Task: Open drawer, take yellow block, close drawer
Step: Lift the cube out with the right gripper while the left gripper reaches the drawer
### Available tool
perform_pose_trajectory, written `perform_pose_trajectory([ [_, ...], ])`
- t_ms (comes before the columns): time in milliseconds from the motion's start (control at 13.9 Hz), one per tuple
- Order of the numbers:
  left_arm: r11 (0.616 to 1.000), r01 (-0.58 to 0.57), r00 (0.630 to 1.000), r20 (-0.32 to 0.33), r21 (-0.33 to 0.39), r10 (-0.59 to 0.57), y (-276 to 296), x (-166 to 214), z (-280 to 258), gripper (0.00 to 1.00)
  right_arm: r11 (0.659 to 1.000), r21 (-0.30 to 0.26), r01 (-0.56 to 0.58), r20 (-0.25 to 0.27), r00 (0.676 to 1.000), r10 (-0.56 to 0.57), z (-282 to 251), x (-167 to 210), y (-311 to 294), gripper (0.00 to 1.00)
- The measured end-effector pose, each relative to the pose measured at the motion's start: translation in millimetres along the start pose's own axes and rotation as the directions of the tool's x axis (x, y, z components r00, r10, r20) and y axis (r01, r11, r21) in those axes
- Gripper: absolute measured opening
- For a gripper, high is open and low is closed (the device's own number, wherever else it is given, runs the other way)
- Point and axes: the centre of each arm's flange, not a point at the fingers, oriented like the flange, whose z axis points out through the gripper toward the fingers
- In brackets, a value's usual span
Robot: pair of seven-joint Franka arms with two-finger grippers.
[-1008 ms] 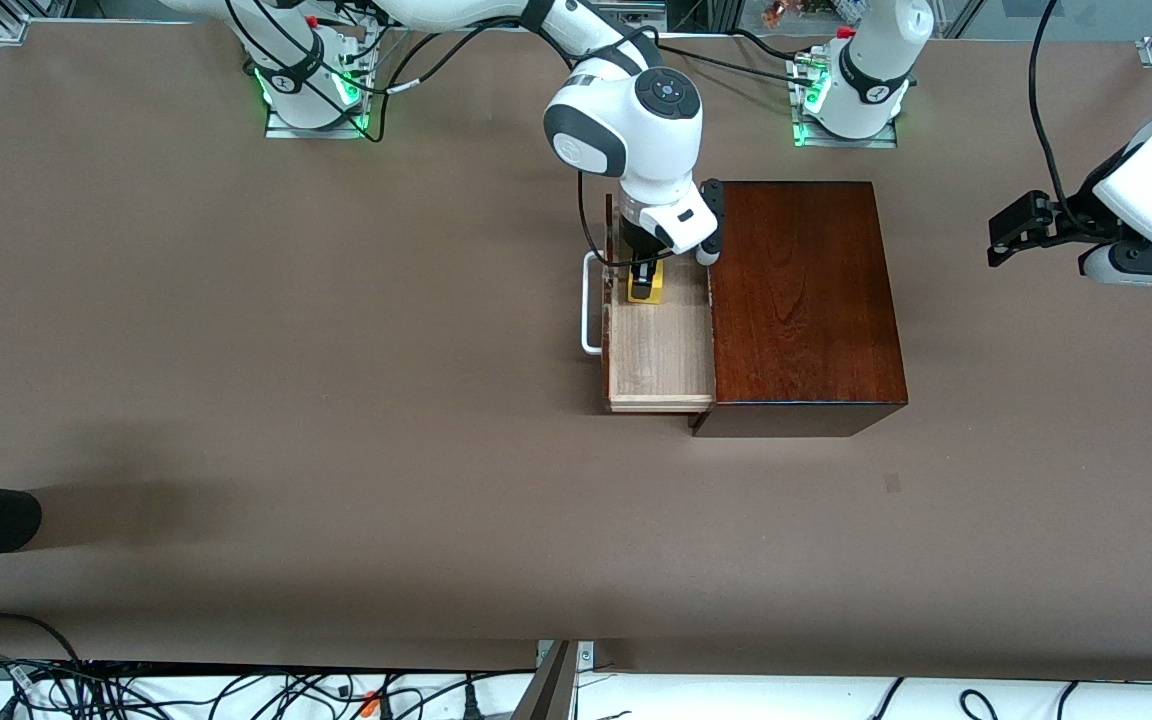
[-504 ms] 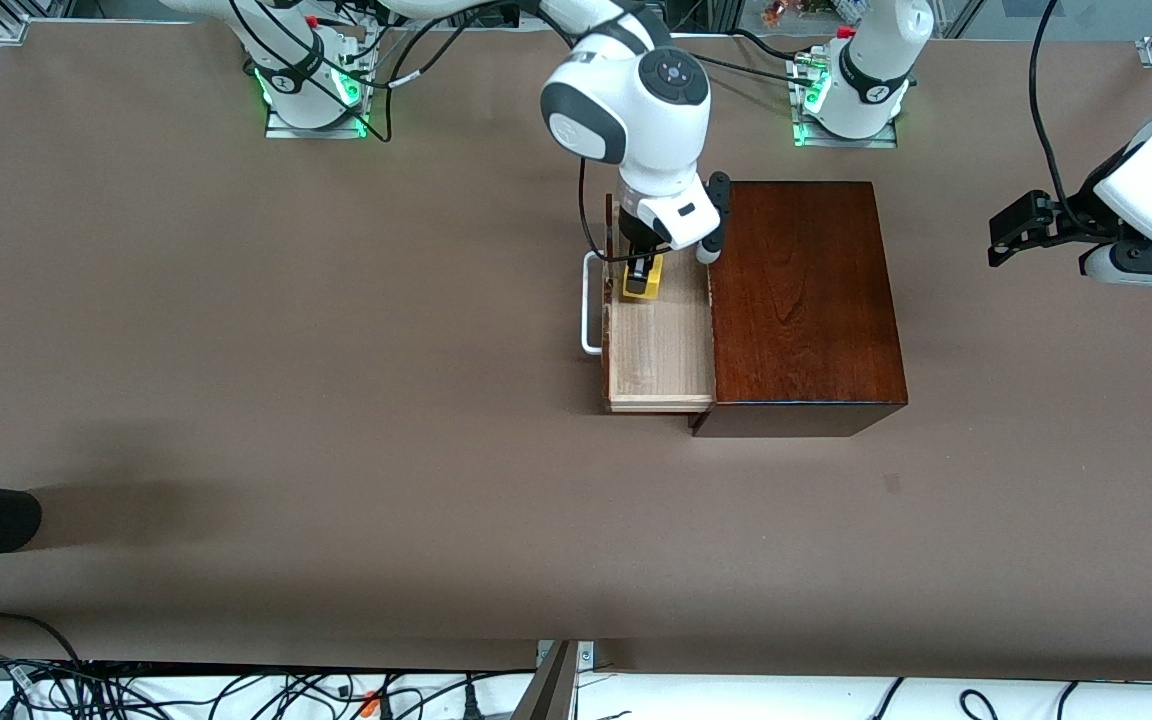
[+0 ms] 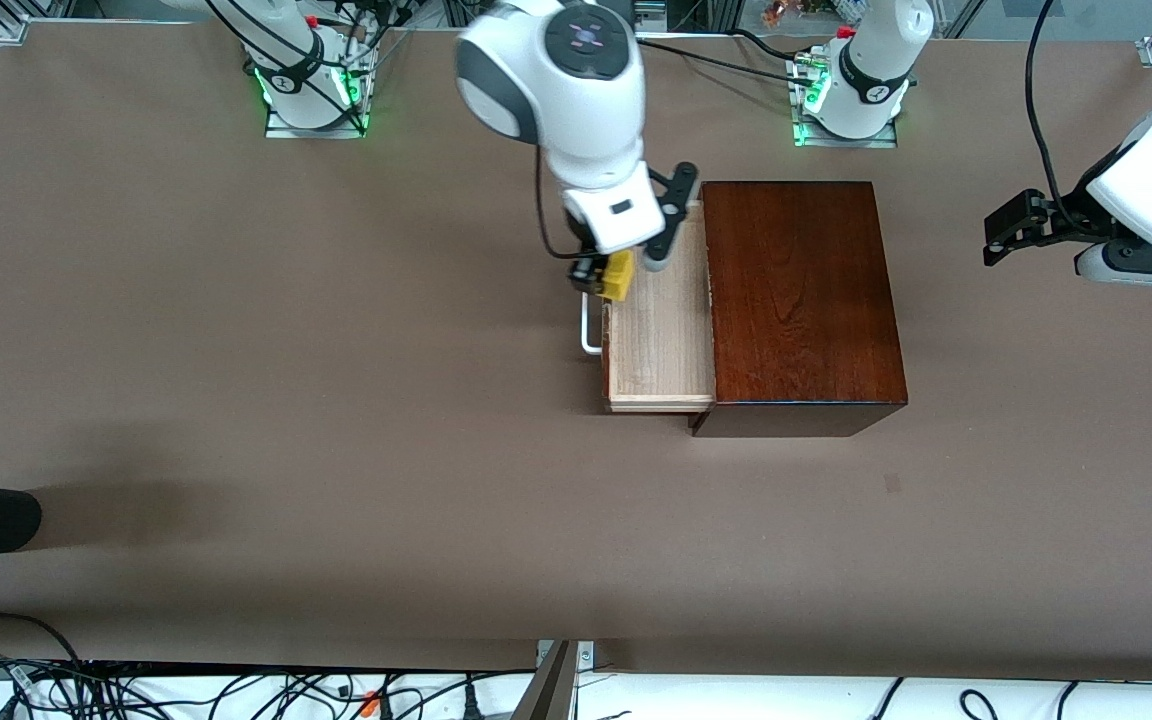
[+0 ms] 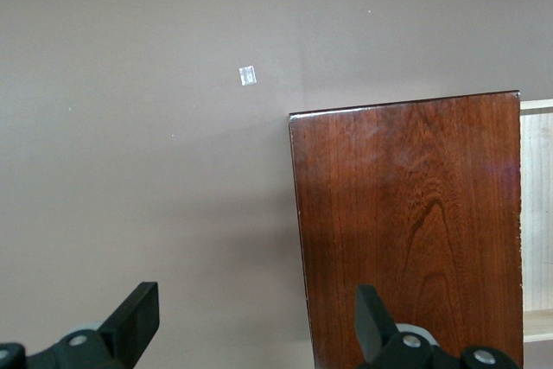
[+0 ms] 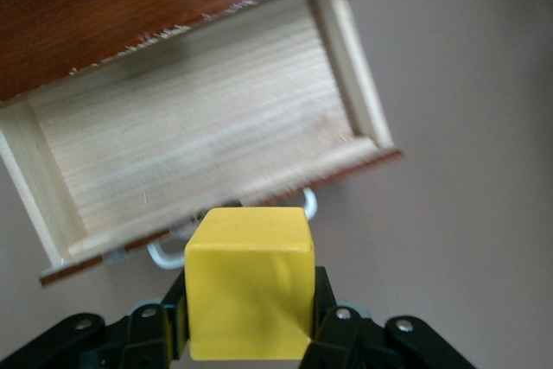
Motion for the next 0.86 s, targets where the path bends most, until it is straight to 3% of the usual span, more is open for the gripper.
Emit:
perform_pose_trajectory([
  [288, 0.999, -0.052, 0.999, 0.002, 0.0, 0.052, 28.6, -0.1, 1.3, 1.0, 0.993, -0.008, -0.115, 0.003, 0.993, 0.115, -70.2, -61.6, 71.2, 0.55],
  [504, 0.989, -0.15, 0.989, 0.012, -0.002, 0.15, 83.2, -3.1, 6.6, 1.0, 0.979, -0.03, -0.202, 0.018, 0.979, 0.202, -89.7, -98.7, 114.3, 0.55],
  [864, 0.955, -0.294, 0.955, 0.032, -0.035, 0.295, 166.0, -16.2, 17.9, 1.0, 0.917, 0.042, -0.396, 0.026, 0.918, 0.395, -76.9, -170.2, 201.3, 0.55],
])
